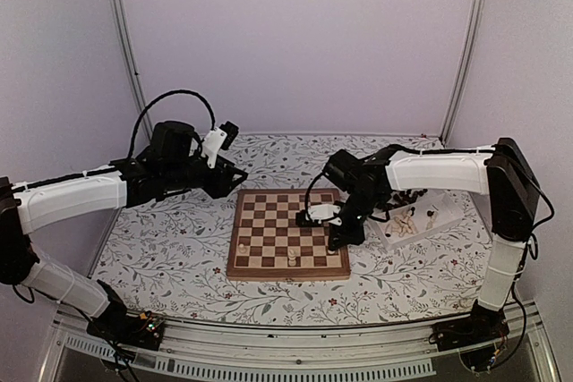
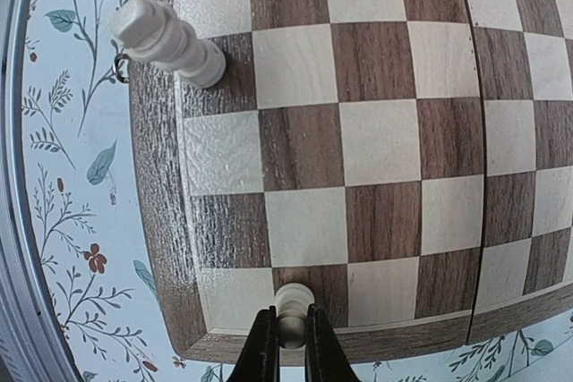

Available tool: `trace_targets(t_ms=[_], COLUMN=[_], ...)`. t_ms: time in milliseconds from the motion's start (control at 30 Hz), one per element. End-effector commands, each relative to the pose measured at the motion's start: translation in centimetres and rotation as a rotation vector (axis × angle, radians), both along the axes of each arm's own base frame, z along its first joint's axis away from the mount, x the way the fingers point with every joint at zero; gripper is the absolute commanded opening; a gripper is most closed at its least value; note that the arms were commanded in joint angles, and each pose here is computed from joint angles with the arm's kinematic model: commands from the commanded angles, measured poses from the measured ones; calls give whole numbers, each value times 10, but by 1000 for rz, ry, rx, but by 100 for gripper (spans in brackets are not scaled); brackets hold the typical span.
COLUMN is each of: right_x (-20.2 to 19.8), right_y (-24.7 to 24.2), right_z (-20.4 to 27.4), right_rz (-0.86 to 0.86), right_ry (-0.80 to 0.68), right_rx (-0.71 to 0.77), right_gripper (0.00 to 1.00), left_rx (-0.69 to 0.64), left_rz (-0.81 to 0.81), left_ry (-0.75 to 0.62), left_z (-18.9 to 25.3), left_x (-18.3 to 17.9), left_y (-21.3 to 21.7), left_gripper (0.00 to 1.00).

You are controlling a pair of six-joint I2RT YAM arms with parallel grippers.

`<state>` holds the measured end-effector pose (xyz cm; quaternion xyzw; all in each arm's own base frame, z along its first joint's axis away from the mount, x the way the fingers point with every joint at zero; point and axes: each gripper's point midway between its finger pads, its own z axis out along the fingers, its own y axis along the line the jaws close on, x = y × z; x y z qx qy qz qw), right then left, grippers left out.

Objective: Set up the chess pieces on the board
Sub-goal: Place the chess piece on the chessboard, then pick up the chess piece from the storage box.

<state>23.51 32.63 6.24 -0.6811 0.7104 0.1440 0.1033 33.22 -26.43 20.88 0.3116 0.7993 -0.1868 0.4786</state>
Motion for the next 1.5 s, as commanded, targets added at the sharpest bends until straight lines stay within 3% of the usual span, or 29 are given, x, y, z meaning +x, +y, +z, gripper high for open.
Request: trace_targets(t_ms=[0,133,333,600,833,1067,1233,1467], right_x=[8,9,6,17,74,104,103,107], right_y=[3,2,3,-6,-109,-235,-275,-289], right_z=[-3,-5,2,56,74,46,20,0], right_rz=[3,-3,-4,-54,-378,-753,-861,-930], right_ry=[-31,-34,-25,-17,-44,-114,-112,-75], right_rx=[-4,-12,3,95,120,-9,-95,-119], right_gripper=[7,10,25,29,28,22,20,20], left_rx=[-22,-21,-21,-22,-27,-30,-26,-31], left_rz=[2,-2,-4,-2,2,-6,-6,-4], left_ry=[-13,-9,-5,-5,-18,-15,-10,-13], left_z=[7,6,6,7,12,14,12,14], left_x=[3,3,2,1,-1,-2,-2,-3], left_y=[2,1,1,2,4,3,3,5], left_gripper=[51,51,51,51,51,51,51,51])
